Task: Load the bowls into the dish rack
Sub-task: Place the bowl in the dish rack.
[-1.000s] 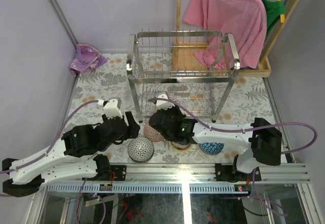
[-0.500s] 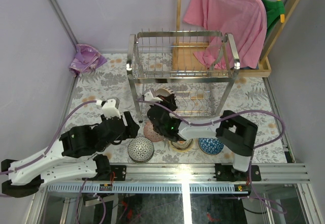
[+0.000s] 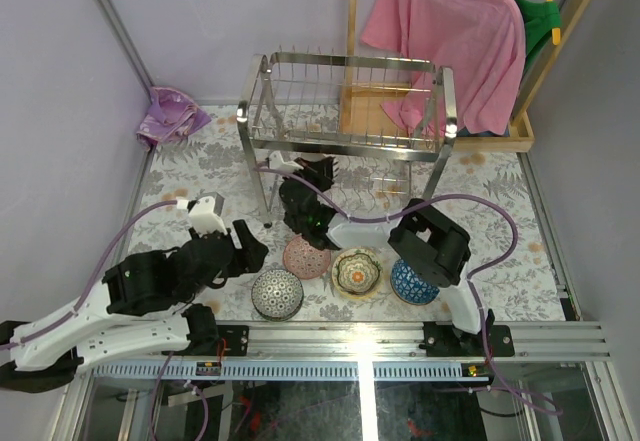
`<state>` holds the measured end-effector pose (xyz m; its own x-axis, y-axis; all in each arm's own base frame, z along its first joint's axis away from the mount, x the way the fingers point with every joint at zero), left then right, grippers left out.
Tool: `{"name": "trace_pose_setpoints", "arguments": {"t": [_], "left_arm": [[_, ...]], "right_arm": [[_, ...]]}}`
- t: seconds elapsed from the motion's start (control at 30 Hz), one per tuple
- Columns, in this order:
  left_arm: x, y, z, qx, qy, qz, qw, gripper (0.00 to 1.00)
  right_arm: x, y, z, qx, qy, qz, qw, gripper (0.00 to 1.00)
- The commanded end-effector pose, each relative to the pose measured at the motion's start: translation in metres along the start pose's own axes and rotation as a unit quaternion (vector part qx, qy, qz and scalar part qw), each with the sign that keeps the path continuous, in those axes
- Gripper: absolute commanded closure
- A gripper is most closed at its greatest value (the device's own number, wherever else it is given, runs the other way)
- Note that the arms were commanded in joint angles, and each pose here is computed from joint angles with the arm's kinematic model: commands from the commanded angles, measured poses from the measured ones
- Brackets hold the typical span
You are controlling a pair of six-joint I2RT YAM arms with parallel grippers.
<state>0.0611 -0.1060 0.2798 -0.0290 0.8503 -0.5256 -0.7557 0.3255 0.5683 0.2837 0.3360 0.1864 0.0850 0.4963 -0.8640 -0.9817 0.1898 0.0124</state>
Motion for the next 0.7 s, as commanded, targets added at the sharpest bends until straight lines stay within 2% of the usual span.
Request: {"name": "trace_pose_setpoints", "arguments": {"t": [0.0,0.17,0.4,0.67], "left_arm": [[0.005,0.007,0.006,-0.016,0.013,0.001,1.0,0.31],[0.009,0.01,0.006,-0.015,0.015,-0.008,1.0,0.31],[0.009,0.014,0.007,-0.013,0.016,-0.016,1.0,0.31],[0.01,0.012,0.006,-0.013,0.012,-0.013,1.0,0.31]], "right_arm": [[-0.023,-0.021,0.029,-0.006,-0.02,-0.016,1.0,1.0],[-0.024,-0.032,0.028,-0.011,0.003,-0.018,1.0,1.0],[0.001,-0.052,0.029,-0.012,0.067,-0.018,0.998,1.0],[0.003,-0.079,0.043,0.005,0.072,0.001,0.997,1.0]]}}
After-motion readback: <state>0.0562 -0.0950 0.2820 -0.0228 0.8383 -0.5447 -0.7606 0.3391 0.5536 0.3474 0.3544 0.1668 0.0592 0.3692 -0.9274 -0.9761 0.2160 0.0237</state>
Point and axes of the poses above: each gripper's point midway between its finger pads, its own y axis back along the fingers, its own x axis along the line the jaws close on, z = x × y, the point moved 10 cm from there along y, back along the fingers, and after that the axes turned 10 degrees about y, right-handed, at the moved point
